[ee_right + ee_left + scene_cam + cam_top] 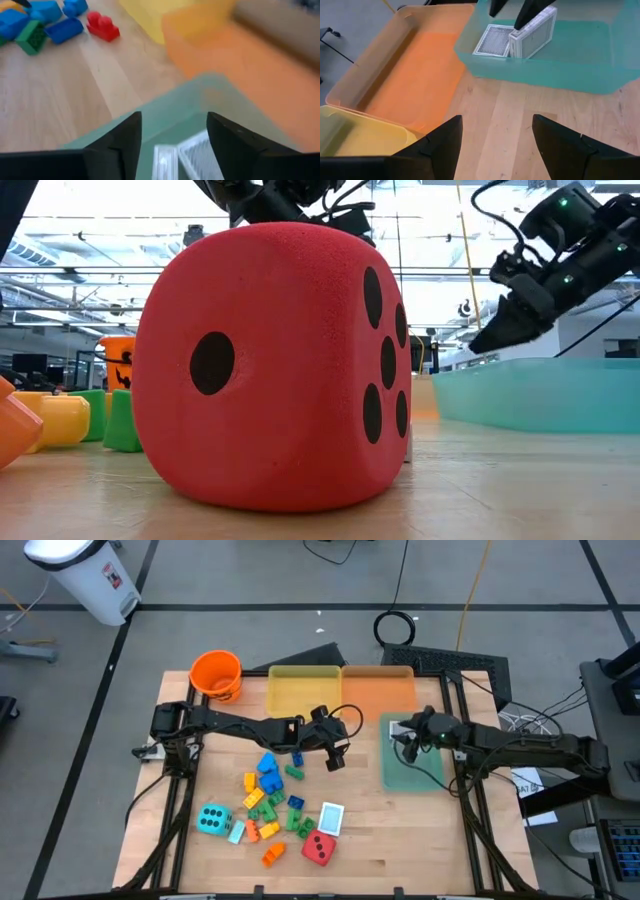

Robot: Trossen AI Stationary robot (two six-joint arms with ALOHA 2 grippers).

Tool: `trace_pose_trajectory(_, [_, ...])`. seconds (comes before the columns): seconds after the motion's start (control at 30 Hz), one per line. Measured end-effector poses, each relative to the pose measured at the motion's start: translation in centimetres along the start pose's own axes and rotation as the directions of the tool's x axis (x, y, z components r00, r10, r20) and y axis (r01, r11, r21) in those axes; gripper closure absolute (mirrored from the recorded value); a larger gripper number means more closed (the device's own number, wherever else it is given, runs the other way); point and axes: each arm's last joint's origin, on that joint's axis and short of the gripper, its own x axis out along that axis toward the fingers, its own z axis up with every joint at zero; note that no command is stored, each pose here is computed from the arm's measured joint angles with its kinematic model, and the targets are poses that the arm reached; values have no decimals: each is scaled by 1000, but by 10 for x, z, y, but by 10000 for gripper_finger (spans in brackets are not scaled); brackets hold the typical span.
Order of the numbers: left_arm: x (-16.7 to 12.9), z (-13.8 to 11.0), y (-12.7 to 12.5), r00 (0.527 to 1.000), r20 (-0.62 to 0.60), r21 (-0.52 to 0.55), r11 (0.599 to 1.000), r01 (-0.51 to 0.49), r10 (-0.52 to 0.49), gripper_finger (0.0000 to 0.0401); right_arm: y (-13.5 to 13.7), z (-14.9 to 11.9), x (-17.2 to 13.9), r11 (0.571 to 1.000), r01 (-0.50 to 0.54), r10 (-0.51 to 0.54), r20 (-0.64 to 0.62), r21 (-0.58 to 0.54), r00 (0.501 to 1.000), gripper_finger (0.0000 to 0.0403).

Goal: Pick & Place Toys
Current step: Put the blue deck of cards into the blue bin

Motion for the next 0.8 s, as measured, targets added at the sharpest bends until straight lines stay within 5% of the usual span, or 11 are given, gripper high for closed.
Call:
trace_pose_trajectory(0.23, [0,-2,-1,1000,-18,-50,999,15,-16,155,10,14,-8,978,-173,178,35,-118,983,199])
trace_pose_trajectory(0.43, [-1,-5,-7,984,-50,-107,980,166,-172,155,23,25,-13,944,-247,282,145,-218,948,204])
trace_pose_trajectory(0.6, [-10,-16,-29,895,-162,-104,910,402,-415,155,27,31,-15,921,-246,315,204,-303,927,204])
trace_pose_trajectory(0.8, [-31,-25,-76,813,-229,90,820,566,-536,155,27,31,-15,915,-235,314,213,-327,925,204])
